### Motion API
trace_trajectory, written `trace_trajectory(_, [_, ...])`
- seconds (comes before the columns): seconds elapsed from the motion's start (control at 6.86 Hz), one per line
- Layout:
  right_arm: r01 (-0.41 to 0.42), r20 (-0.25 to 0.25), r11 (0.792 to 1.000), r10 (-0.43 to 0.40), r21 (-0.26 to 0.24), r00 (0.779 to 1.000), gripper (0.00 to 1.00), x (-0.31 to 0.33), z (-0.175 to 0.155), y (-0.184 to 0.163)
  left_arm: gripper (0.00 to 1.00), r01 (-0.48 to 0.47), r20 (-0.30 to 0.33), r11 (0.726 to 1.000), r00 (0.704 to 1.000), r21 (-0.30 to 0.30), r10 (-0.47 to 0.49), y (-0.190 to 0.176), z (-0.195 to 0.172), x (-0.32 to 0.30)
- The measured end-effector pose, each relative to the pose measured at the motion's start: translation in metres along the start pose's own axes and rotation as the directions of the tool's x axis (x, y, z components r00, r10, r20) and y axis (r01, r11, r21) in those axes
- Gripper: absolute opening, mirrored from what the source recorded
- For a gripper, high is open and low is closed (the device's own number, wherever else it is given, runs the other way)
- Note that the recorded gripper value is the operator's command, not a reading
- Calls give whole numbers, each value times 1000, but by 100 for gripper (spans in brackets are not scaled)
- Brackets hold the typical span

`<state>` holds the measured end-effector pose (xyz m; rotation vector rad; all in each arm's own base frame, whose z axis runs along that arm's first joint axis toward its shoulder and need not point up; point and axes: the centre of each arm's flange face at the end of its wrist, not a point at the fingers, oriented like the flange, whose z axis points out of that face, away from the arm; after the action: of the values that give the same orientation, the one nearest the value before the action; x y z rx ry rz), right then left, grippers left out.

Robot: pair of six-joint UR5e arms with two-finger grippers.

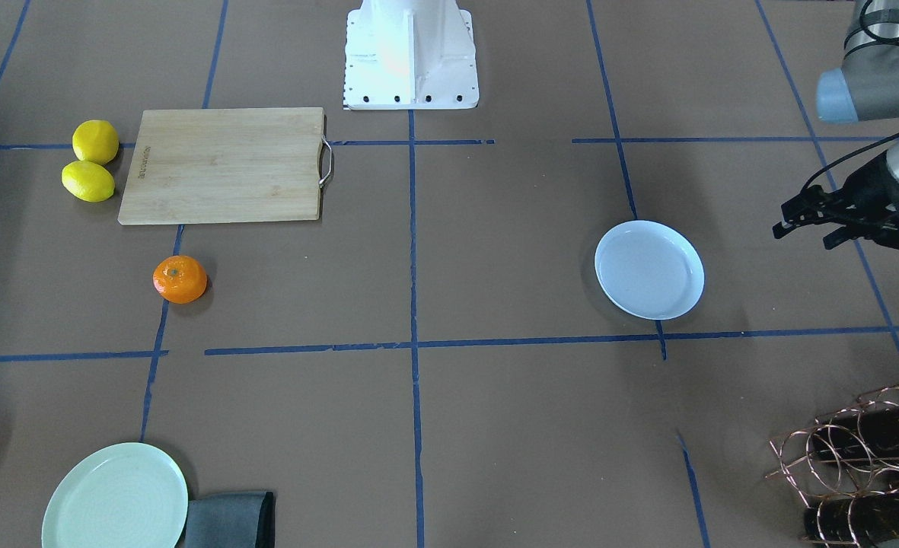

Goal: Pick orange to plate
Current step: 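Move the left gripper to the rim of the light blue plate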

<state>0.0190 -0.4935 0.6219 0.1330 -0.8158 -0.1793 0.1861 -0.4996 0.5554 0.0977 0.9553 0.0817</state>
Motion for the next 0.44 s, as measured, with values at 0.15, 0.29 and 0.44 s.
trace_trajectory(0.15, [5, 2, 1000, -5, 3, 1000, 100, -1, 0, 0, 98, 22, 38, 1000, 999, 16, -23, -2, 26, 22])
trace_trajectory(0.29, [7, 4, 1000, -7, 3, 1000, 100, -1, 1, 0, 96, 26, 51, 999, 998, 19, -27, -5, 43, 38])
trace_trajectory(0.44, [7, 5, 1000, -7, 3, 1000, 100, -2, 1, 0, 92, 19, 51, 1000, 999, 14, -19, -9, 55, 52])
